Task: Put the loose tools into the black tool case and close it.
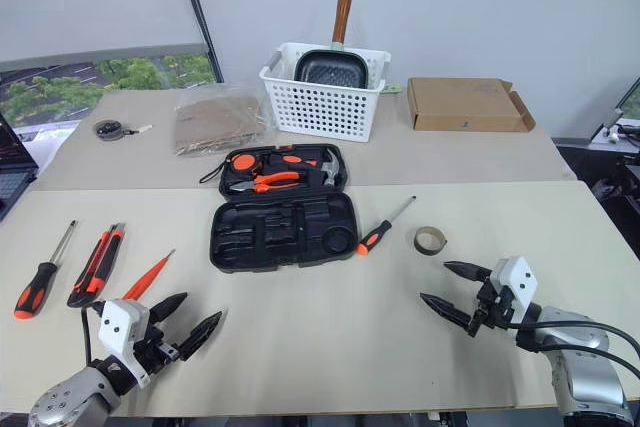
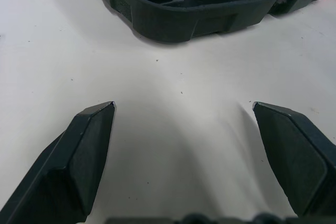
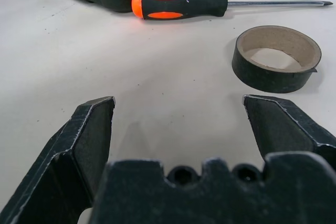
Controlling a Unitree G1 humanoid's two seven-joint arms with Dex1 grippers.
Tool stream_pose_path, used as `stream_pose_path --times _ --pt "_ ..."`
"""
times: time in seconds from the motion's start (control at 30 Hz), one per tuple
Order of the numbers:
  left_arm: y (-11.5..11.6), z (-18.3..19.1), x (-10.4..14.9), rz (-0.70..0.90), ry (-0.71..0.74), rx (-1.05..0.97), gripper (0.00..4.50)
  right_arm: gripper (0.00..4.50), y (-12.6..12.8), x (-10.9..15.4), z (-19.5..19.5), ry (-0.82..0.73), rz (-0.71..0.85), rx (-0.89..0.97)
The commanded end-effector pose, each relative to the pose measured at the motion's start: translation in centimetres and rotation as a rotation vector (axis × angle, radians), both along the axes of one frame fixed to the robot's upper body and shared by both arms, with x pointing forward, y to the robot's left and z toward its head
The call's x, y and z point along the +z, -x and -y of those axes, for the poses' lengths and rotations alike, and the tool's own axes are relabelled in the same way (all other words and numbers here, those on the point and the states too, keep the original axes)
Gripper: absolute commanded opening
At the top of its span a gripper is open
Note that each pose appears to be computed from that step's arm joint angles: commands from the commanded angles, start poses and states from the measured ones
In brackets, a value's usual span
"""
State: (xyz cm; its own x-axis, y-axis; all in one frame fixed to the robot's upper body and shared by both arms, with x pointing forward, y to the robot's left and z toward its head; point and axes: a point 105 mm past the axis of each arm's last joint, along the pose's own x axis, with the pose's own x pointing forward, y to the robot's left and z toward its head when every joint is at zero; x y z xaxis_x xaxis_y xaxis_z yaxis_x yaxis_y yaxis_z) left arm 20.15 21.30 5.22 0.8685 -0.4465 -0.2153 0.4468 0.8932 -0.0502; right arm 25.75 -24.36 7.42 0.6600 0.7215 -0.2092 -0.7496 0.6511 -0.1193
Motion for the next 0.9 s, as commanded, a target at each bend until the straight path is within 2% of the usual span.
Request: stream_pose_path --times 0.03,0.37,0.6,0.7,0.9 --pt "-0.1 -0.7 0.5 0.016 -0.013 0.005 4.5 4.47 0.0 1.0 0.1 -0.005 0.053 -0.001" --pt "-0.1 -1.0 1.4 0.046 0.01 0.009 4.5 4.47 0.4 1.4 -0.2 -0.007 0.067 0.012" --pt "-1.0 -3.6 5.9 0.225 0.124 0.139 4.5 4.47 -0.4 4.7 -4.3 -0.084 0.133 0.161" --pt "-1.4 -7.4 7.4 0.29 0.131 0.336 4.5 4.47 -0.9 7.1 -7.5 -0.111 0.178 0.286" --pt "-0.5 -14.8 8.0 0.284 0.084 0.702 4.5 4.47 -1.1 10.7 -11.9 -0.156 0.23 0.484"
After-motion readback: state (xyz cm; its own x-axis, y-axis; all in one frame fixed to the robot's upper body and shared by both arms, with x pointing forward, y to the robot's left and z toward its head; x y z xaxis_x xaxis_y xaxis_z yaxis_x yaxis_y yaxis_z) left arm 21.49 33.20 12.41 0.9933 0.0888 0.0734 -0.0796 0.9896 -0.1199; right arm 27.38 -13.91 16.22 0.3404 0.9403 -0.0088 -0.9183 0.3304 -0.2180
